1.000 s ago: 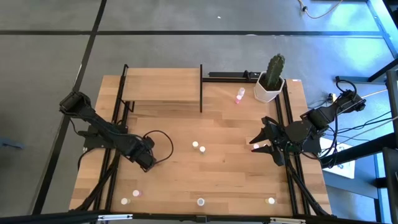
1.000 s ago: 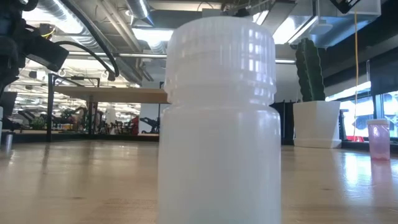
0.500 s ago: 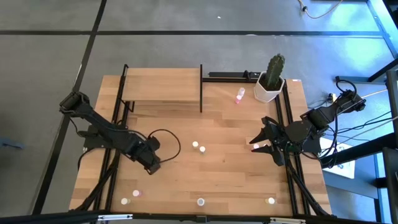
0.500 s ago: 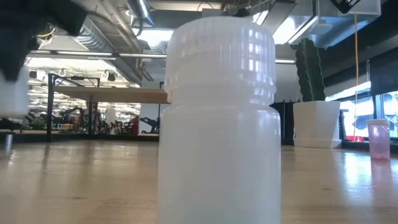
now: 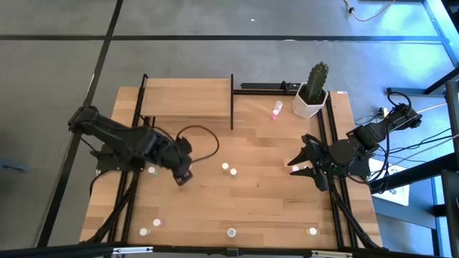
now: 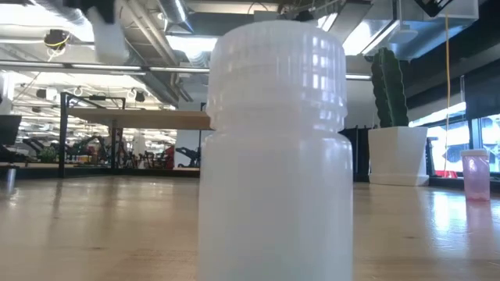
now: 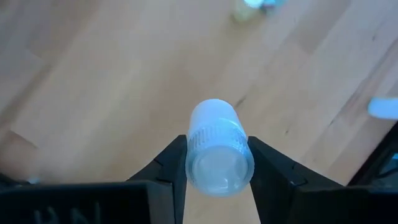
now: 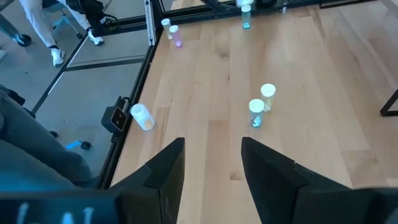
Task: Pick and place medicine bottles onto shelf by color
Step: Put the middle white pill bottle on the shelf
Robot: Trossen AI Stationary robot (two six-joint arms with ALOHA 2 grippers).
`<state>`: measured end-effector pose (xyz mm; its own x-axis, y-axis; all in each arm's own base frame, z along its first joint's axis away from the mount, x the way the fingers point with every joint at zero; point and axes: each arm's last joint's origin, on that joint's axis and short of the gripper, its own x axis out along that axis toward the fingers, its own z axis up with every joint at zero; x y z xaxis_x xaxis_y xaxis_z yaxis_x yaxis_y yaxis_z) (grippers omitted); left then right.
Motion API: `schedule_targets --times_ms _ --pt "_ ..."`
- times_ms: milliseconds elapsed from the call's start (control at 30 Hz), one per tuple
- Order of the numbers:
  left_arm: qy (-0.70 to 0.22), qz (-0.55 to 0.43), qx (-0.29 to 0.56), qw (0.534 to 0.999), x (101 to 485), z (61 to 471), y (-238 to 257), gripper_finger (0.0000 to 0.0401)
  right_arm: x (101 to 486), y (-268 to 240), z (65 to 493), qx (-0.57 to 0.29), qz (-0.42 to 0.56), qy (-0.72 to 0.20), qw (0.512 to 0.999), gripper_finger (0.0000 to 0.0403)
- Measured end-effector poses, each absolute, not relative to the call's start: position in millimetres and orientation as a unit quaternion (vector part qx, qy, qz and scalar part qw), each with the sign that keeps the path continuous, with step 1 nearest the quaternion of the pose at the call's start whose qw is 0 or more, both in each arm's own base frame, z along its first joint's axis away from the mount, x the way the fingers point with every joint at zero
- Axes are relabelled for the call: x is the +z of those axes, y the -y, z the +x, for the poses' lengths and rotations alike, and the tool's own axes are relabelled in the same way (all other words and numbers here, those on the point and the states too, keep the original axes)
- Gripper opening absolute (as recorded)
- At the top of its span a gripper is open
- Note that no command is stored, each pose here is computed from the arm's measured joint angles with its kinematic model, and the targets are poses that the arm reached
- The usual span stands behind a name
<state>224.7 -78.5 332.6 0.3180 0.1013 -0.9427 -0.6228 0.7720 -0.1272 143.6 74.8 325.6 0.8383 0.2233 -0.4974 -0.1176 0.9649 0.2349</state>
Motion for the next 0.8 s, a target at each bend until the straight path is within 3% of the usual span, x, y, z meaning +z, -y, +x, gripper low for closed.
schedule_targets --times_ms 200,600,800 --pt "-0.529 -0.240 0.268 0.769 365 221 47 0.0119 326 -73 144 0.077 0.031 -0.256 0.963 0.0161" --pt "-0.493 -0.249 0.324 0.768 410 209 -25 0.0120 329 -61 145 -0.126 -0.027 -0.200 0.971 0.0161" --pt "-0.473 -0.262 0.376 0.752 417 199 -66 0.0121 330 -60 145 -0.132 -0.055 -0.196 0.970 0.0161"
